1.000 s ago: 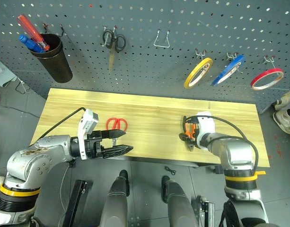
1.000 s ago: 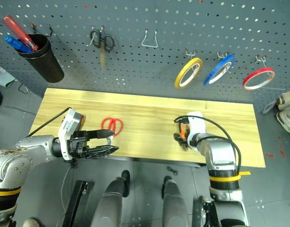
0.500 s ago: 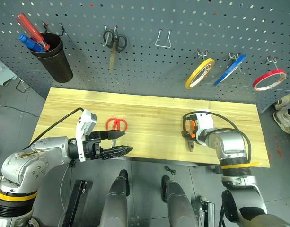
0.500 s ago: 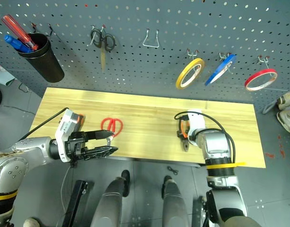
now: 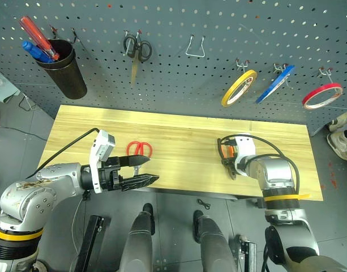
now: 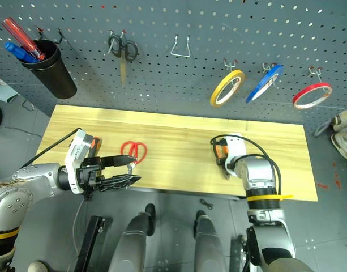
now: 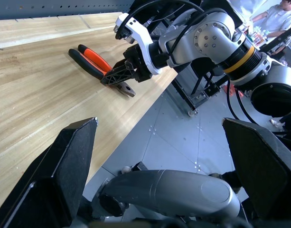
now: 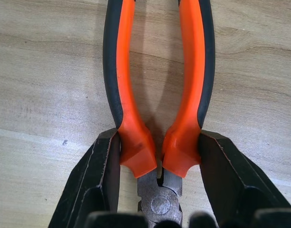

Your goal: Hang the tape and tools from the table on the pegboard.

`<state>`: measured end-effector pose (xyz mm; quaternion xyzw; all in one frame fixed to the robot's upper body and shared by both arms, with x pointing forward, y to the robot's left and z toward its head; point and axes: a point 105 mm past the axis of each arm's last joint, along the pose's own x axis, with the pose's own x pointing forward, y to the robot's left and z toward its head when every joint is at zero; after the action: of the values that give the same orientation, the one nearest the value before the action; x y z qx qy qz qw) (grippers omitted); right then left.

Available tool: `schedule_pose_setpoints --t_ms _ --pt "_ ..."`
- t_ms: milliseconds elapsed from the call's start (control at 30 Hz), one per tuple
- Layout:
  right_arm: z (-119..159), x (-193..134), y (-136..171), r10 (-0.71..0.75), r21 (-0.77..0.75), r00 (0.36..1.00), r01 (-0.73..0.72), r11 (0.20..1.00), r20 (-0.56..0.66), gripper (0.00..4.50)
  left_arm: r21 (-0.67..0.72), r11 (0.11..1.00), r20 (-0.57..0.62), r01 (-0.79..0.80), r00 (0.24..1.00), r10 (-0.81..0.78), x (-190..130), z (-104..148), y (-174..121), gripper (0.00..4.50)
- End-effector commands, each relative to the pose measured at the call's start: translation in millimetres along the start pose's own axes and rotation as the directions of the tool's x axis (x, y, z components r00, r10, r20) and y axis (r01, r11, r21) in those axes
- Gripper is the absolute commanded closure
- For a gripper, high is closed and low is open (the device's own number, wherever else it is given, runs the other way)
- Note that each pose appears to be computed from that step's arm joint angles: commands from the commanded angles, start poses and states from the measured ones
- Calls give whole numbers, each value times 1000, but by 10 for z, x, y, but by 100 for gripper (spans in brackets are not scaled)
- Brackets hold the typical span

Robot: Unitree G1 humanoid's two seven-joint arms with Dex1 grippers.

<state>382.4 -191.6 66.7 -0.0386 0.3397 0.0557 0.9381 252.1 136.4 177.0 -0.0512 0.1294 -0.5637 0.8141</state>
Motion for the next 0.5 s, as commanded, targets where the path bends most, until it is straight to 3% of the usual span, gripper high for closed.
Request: schedule_pose_setpoints --t_ms 33,133,233,333,500 --pt "261 -245 250 149 -42 976 -144 989 161 246 23 1000 57 20 998 -21 -19 156 -59 0" --pt "686 -836 787 399 -244 827 -324 914 397 246 0 1000 161 10 987 -10 -66 359 -57 0" --pt "1059 -1413 1121 507 -374 637 -344 861 581 246 -36 999 299 7 954 4 -125 617 -51 0" --pt "1521 -1887 1303 504 -426 425 -271 863 751 246 -69 998 453 -4 891 34 -196 894 -7 0" --pt "2266 -2287 1287 353 -351 161 -39 936 922 246 -78 996 650 -44 756 85 -248 1340 109 0"
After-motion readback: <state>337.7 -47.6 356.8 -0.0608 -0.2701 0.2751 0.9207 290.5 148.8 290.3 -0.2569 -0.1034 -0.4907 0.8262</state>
